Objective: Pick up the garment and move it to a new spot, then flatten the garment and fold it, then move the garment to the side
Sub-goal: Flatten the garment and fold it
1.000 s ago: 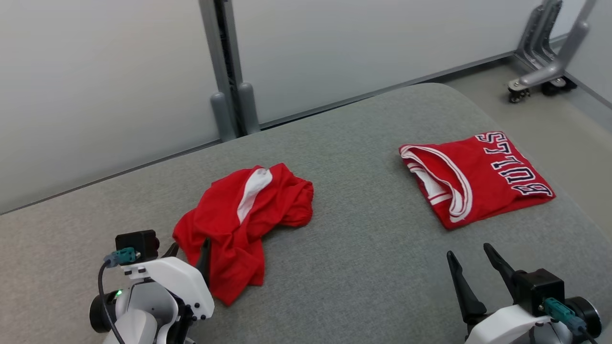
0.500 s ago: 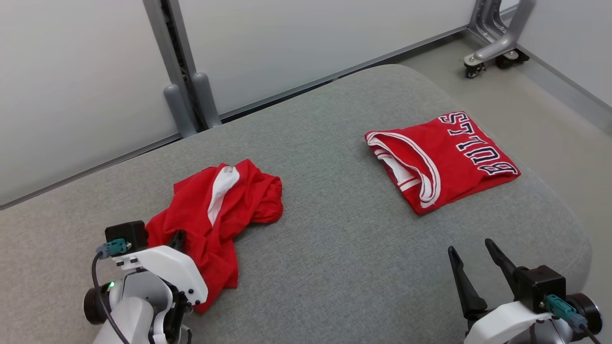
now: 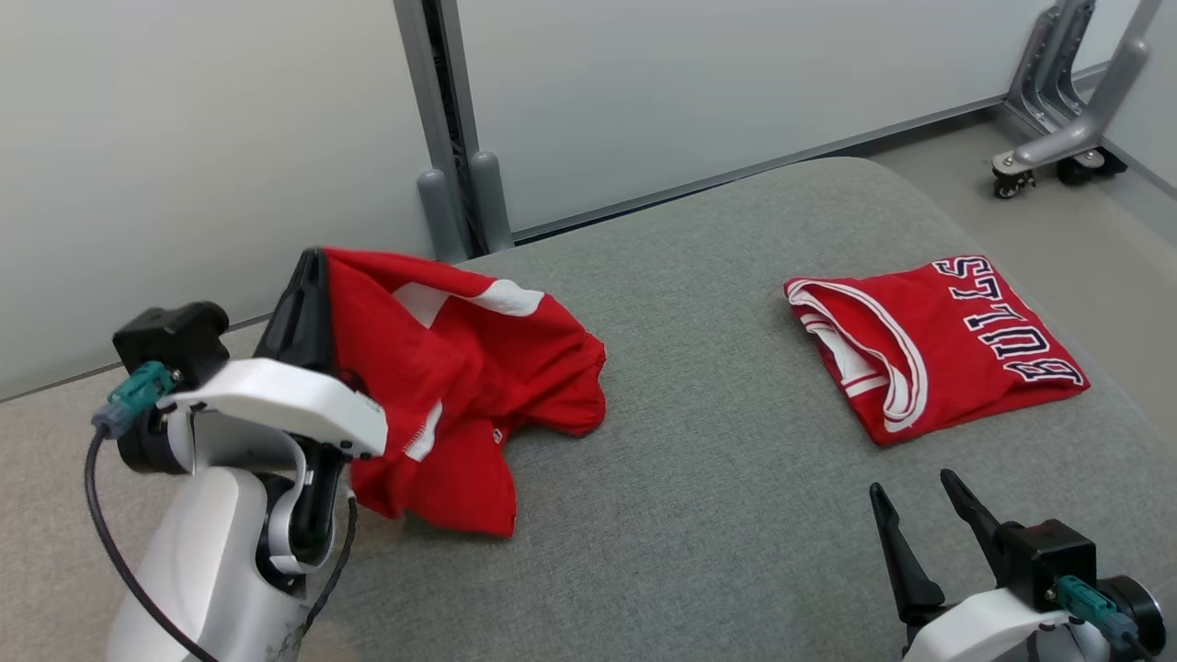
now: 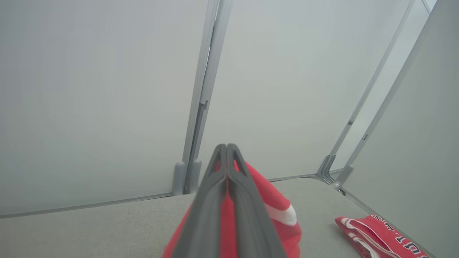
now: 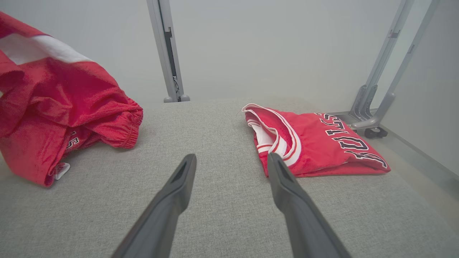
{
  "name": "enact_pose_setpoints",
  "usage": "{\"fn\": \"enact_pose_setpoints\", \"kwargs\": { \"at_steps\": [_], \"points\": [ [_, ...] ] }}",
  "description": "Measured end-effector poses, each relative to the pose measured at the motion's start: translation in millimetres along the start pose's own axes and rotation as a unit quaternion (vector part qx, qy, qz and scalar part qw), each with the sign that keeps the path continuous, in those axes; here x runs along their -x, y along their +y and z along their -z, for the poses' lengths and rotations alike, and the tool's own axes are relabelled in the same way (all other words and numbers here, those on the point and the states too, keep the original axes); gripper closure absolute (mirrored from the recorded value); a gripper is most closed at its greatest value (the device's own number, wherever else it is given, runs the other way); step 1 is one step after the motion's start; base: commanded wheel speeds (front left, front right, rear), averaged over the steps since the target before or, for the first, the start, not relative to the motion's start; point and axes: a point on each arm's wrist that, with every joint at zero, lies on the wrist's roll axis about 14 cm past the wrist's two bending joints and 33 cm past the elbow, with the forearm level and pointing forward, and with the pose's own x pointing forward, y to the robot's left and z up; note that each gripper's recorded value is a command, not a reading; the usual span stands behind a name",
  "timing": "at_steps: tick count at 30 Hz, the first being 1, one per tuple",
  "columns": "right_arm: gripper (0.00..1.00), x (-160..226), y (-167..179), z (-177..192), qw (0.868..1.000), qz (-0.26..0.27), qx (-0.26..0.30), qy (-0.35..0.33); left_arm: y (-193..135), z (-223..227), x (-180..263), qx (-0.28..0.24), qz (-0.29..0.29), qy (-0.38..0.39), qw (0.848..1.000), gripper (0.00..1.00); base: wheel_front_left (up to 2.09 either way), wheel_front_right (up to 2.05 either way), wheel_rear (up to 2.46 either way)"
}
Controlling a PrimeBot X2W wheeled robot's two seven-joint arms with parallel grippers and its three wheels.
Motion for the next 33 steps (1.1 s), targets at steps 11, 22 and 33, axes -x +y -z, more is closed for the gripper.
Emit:
{"fn": "enact_pose_setpoints", "kwargs": {
  "at_steps": [11,22,33],
  "points": [
    [0.0,-7.5,21.2,-1.2,0.999,-0.035,-0.001,-0.003,-98.8,-106.2,31.5,-0.004,0.136,-0.123,0.983,1.0,0.0,0.0,0.0],
    [0.0,-10.3,21.7,7.2,0.999,-0.034,-0.009,0.01,-154.9,113.7,87.7,0.083,0.22,0.259,0.937,0.0,0.0,0.0,0.0],
    [0.0,-18.2,33.2,9.4,0.998,-0.054,-0.007,0.014,-35.2,87.8,52.7,0.073,0.017,0.178,0.981,0.0,0.0,0.0,0.0]
  ]
}}
